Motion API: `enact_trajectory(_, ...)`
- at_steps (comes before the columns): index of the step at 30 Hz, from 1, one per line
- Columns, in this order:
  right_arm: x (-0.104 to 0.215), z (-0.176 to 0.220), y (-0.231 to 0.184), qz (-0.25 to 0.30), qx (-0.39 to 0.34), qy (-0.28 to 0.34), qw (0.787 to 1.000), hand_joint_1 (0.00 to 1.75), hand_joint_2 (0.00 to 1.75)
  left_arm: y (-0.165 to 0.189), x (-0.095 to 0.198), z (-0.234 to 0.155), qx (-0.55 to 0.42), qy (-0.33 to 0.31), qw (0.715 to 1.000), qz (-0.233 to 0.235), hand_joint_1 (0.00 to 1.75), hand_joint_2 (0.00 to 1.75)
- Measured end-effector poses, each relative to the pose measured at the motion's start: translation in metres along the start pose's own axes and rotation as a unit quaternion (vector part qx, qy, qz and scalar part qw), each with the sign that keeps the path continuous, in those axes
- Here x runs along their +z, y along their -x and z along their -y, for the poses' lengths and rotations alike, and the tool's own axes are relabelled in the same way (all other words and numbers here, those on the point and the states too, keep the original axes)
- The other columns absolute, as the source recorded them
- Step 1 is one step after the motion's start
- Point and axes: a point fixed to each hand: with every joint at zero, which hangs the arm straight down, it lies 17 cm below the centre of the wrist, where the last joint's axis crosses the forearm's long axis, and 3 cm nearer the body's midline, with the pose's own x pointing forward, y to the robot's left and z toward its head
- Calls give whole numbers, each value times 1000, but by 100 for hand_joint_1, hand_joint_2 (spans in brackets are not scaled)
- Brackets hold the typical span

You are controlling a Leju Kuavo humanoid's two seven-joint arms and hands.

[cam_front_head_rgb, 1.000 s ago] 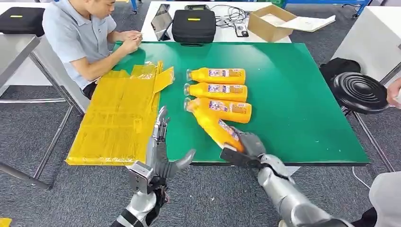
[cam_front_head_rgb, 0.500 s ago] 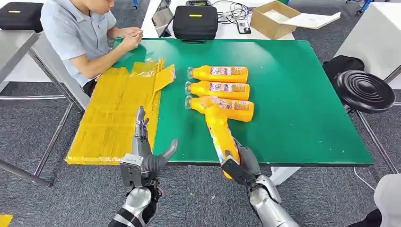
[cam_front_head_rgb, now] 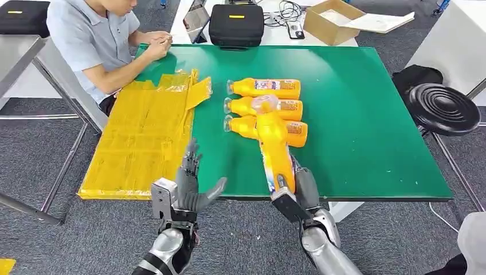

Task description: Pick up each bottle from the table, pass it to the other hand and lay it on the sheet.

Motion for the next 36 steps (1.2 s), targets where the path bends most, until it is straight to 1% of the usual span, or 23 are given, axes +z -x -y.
enact_trajectory(4,-6,-9,-34,57,15,-21,998,175,0,12,14,35,24,91,995,-30,0,175)
enact_trajectory(7,-6,-19,-55,87,12,-34,996,175,0,22,22,46,33,119,991,-54,0,175)
enact_trajectory(11,-3,-34,-72,108,-1,-58,992,175,0,26,22,49,29,131,989,-60,0,175)
enact_trajectory(13,2,-43,-75,111,-9,-77,991,175,0,24,22,54,29,141,988,-57,0,175)
enact_trajectory(17,5,-51,-79,116,-14,-91,989,175,0,24,23,57,29,147,987,-56,0,175)
enact_trajectory(19,8,-59,-81,118,-21,-109,987,175,0,20,24,61,33,157,986,-47,0,175)
enact_trajectory(21,11,-68,-83,120,-31,-131,984,175,0,15,27,67,47,174,983,-39,0,175)
enact_trajectory(24,16,-81,-83,127,-26,-164,978,175,0,7,29,74,74,191,978,-34,0,175)
enact_trajectory(29,29,-106,-84,138,-17,-215,967,175,0,2,25,69,114,173,977,-41,0,175)
enact_trajectory(33,33,-111,-79,136,-10,-227,964,175,0,-8,26,65,178,176,967,-40,0,175)
enact_trajectory(36,35,-110,-75,133,-8,-227,965,175,0,-15,26,62,201,176,963,-36,0,175)
